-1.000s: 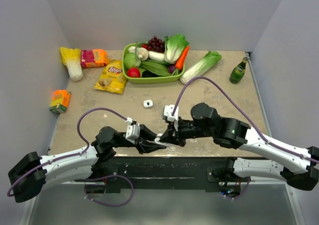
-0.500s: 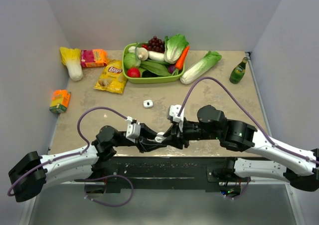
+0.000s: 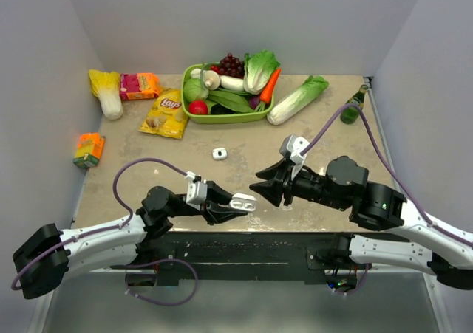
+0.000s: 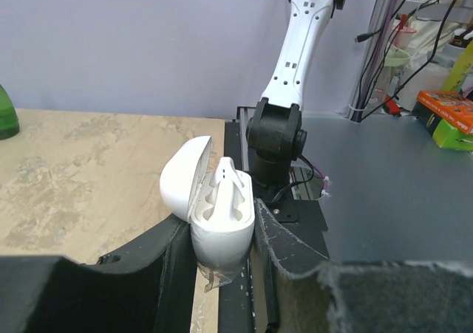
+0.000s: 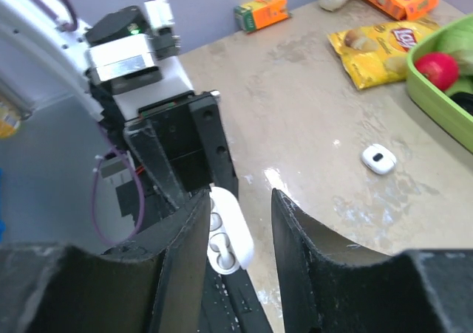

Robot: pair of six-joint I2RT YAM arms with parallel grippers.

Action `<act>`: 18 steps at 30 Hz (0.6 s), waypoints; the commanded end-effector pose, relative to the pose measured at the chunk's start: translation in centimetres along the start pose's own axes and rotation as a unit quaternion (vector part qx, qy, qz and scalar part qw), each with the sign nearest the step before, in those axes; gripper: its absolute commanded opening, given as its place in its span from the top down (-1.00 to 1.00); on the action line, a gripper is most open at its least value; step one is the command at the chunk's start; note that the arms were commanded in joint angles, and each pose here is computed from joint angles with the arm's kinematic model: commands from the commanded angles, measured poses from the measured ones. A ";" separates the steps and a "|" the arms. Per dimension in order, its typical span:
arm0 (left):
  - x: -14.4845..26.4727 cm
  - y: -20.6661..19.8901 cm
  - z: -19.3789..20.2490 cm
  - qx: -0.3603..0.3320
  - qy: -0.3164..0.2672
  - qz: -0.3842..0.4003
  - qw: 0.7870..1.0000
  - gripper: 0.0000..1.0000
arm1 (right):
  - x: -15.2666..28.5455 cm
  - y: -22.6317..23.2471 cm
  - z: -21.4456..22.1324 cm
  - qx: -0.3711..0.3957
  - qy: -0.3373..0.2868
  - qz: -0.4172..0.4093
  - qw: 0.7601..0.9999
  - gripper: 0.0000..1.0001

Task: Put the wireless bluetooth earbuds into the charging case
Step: Close the charging case with the earbuds at the center of the board.

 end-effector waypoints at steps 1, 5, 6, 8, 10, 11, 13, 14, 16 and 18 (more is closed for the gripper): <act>-0.2 -0.7 -2.2 -0.033 -0.049 0.014 0.998 1.00 | -0.7 -1.5 0.9 -0.025 0.027 0.077 0.996 0.15; -0.2 -0.9 -2.5 -0.036 -0.055 0.017 0.998 1.00 | -1.9 -1.9 2.5 -0.030 0.066 0.104 0.992 0.29; -0.2 -0.9 -2.5 -0.037 -0.056 0.017 0.998 1.00 | -2.0 -2.0 2.6 -0.031 0.070 0.107 0.991 0.43; -0.1 -1.0 -2.7 -0.039 -0.062 0.017 0.997 1.00 | -2.5 -2.0 3.0 -0.030 0.082 0.107 0.990 0.49; 0.0 -1.1 -2.9 -0.041 -0.065 0.017 0.997 1.00 | -2.7 -1.8 3.3 -0.028 0.090 0.099 0.991 0.49; 0.0 -1.1 -2.7 -0.040 -0.065 0.015 0.997 1.00 | -2.8 -1.7 3.4 -0.028 0.092 0.098 0.991 0.48; 0.1 -1.2 -2.9 -0.042 -0.069 0.016 0.997 1.00 | -3.0 -1.5 3.7 -0.026 0.098 0.090 0.991 0.45; 0.1 -1.2 -2.9 -0.042 -0.069 0.016 0.997 1.00 | -3.1 -1.3 3.7 -0.026 0.099 0.077 0.992 0.42; 0.1 -1.1 -2.9 -0.043 -0.070 0.014 0.996 1.00 | -3.4 -1.0 3.8 -0.022 0.099 0.065 0.993 0.39; 0.1 -1.1 -2.9 -0.042 -0.070 0.011 0.997 1.00 | -3.5 -0.3 3.8 -0.020 0.096 0.032 0.995 0.36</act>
Point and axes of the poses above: each gripper's point midway between its finger pads, its own x axis back along the fingers, its own y axis along the line the jaws close on, z = x × y, the point moved 6 cm from there along x, back along the fingers, and after that the axes turned 14 degrees about x, right-handed, at the moved point
